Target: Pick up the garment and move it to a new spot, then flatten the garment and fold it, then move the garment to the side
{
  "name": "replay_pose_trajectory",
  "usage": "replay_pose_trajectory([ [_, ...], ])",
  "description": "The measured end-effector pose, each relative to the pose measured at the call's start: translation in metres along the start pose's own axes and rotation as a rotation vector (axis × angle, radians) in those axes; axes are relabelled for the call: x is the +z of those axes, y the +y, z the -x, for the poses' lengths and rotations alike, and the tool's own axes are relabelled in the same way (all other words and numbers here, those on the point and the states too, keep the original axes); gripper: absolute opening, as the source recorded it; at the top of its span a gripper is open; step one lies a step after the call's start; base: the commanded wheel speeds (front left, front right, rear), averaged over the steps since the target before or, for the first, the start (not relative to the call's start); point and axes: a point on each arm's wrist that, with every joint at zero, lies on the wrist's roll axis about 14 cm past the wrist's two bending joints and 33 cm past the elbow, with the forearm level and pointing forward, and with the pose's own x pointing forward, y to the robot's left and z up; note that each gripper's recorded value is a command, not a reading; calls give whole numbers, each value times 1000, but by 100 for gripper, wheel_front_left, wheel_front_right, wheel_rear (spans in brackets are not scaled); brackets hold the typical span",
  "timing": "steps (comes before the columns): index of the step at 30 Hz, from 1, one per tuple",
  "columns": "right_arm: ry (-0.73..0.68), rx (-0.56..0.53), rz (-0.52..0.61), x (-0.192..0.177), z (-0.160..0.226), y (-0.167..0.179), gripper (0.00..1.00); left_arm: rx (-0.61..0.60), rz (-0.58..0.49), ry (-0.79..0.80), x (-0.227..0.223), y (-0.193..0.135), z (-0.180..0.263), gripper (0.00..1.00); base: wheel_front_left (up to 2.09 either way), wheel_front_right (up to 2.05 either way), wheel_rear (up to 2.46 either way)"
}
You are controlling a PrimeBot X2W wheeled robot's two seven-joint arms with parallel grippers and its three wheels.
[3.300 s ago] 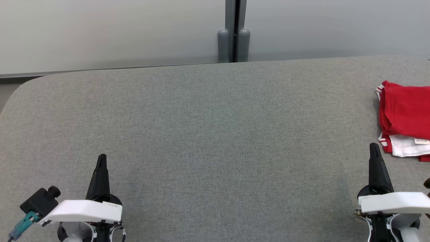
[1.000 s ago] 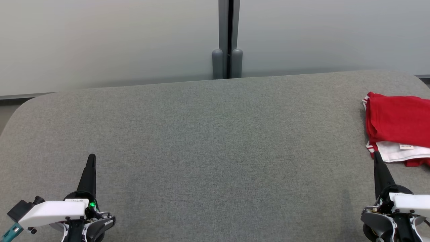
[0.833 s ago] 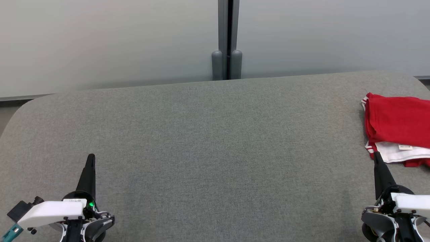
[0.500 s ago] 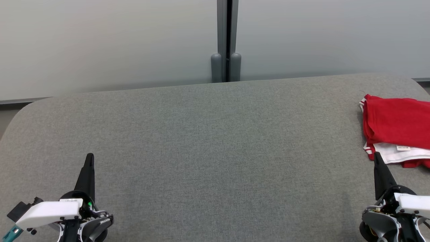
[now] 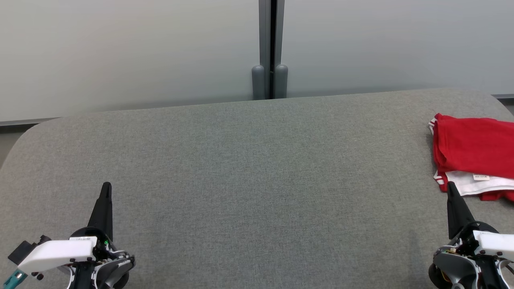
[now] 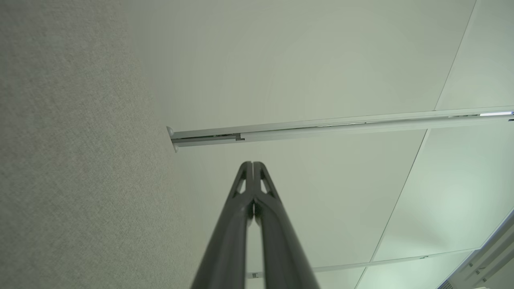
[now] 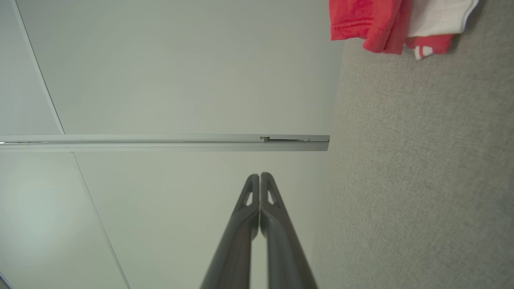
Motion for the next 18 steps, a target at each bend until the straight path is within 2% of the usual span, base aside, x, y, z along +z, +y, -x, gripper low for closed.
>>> replay_pose_trajectory([
  [18, 0, 0, -2, 0, 0, 0, 0, 0, 1, 0, 0, 0, 0, 0, 0, 0, 0],
])
